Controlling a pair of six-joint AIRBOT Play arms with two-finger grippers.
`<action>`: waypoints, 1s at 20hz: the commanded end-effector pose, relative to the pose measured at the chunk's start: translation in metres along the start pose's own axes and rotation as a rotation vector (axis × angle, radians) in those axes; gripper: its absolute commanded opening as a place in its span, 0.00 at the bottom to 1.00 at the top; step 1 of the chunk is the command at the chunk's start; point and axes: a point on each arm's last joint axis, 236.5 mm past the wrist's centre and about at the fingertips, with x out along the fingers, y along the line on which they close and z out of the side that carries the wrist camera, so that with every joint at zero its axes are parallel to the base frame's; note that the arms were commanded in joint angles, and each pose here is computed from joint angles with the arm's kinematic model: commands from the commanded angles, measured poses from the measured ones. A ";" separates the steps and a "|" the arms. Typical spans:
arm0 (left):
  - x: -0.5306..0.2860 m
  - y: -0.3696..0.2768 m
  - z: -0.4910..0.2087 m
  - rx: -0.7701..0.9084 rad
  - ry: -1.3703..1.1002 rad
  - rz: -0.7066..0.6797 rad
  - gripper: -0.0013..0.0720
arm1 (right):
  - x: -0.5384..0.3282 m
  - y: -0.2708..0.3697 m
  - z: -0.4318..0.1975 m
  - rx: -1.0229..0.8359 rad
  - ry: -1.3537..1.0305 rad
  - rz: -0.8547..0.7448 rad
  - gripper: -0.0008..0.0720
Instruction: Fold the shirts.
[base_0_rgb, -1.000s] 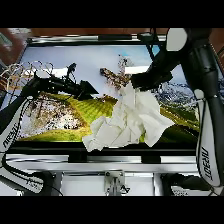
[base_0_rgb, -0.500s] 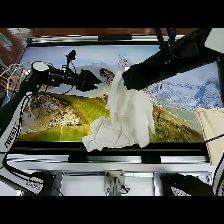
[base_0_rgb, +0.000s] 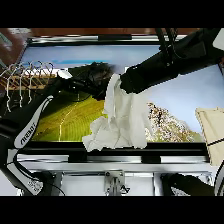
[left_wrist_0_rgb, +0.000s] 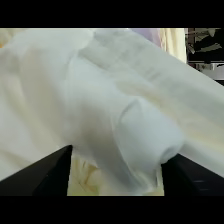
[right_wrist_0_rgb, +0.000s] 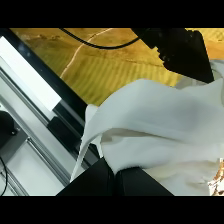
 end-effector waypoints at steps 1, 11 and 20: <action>0.020 0.010 0.005 -0.033 -0.029 -0.010 0.37 | 0.000 0.001 -0.006 0.005 0.025 0.005 0.11; -0.240 -0.160 0.106 0.503 -0.579 0.033 0.09 | -0.051 -0.098 0.109 0.003 -0.499 -0.448 0.11; -0.389 -0.363 -0.017 1.024 -0.949 0.313 0.09 | -0.080 -0.037 0.170 -0.001 -0.812 -0.184 0.11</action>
